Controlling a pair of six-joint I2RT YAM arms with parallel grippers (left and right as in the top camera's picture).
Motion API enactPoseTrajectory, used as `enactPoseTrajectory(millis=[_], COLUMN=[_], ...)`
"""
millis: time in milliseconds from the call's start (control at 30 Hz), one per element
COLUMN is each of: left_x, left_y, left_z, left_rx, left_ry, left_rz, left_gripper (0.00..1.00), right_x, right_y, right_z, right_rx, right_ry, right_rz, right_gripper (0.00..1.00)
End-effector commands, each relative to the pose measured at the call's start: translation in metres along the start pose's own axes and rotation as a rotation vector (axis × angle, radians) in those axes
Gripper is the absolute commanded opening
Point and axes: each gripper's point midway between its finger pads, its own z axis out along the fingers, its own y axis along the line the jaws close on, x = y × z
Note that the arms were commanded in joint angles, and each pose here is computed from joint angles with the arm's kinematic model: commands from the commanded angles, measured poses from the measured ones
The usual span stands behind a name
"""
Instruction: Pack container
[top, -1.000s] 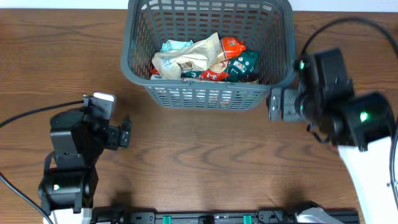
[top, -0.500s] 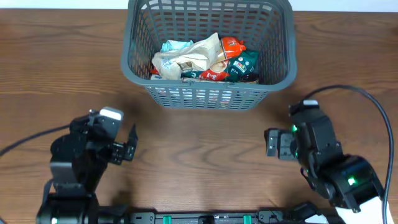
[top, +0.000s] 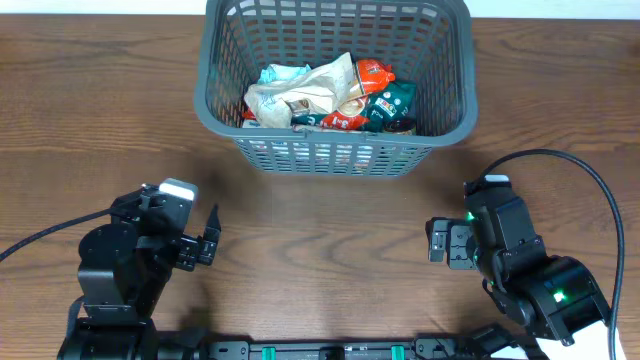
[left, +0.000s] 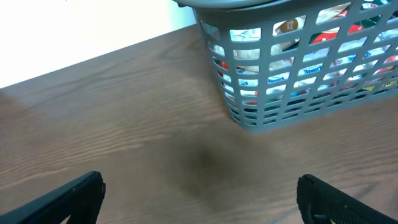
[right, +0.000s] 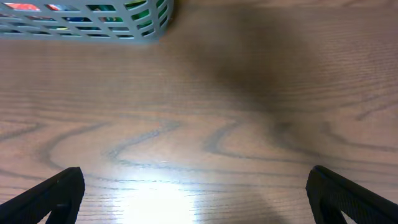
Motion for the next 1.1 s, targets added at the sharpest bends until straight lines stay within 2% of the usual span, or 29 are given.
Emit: enactPoseTrajectory(millis=[0, 467, 533, 667, 867, 1067], left_x=[0.001, 0.001, 0.001, 0.001, 0.001, 0.001], left_y=[-0.004, -0.004, -0.004, -0.004, -0.004, -0.004], left_z=[0.001, 0.001, 0.001, 0.001, 0.001, 0.001], left_rx=[0.018, 0.018, 0.017, 0.018, 0.017, 0.017], left_ry=[0.0, 0.0, -0.001, 0.0, -0.001, -0.001], left_rz=[0.009, 0.009, 0.009, 0.009, 0.009, 0.009], left_gripper=[0.99, 0.99, 0.99, 0.99, 0.98, 0.99], right_x=[0.001, 0.002, 0.0, 0.0, -0.004, 0.018], right_y=[0.001, -0.004, -0.015, -0.019, -0.038, -0.048], right_z=[0.001, 0.0, -0.002, -0.007, -0.01, 0.01], right_rx=[0.001, 0.024, 0.079, 0.087, 0.082, 0.038], right_ry=[0.001, -0.004, -0.023, -0.049, -0.181, -0.288], right_rz=[0.006, 0.005, 0.005, 0.012, 0.142, 0.245], right_gripper=[0.99, 0.99, 0.89, 0.99, 0.99, 0.97])
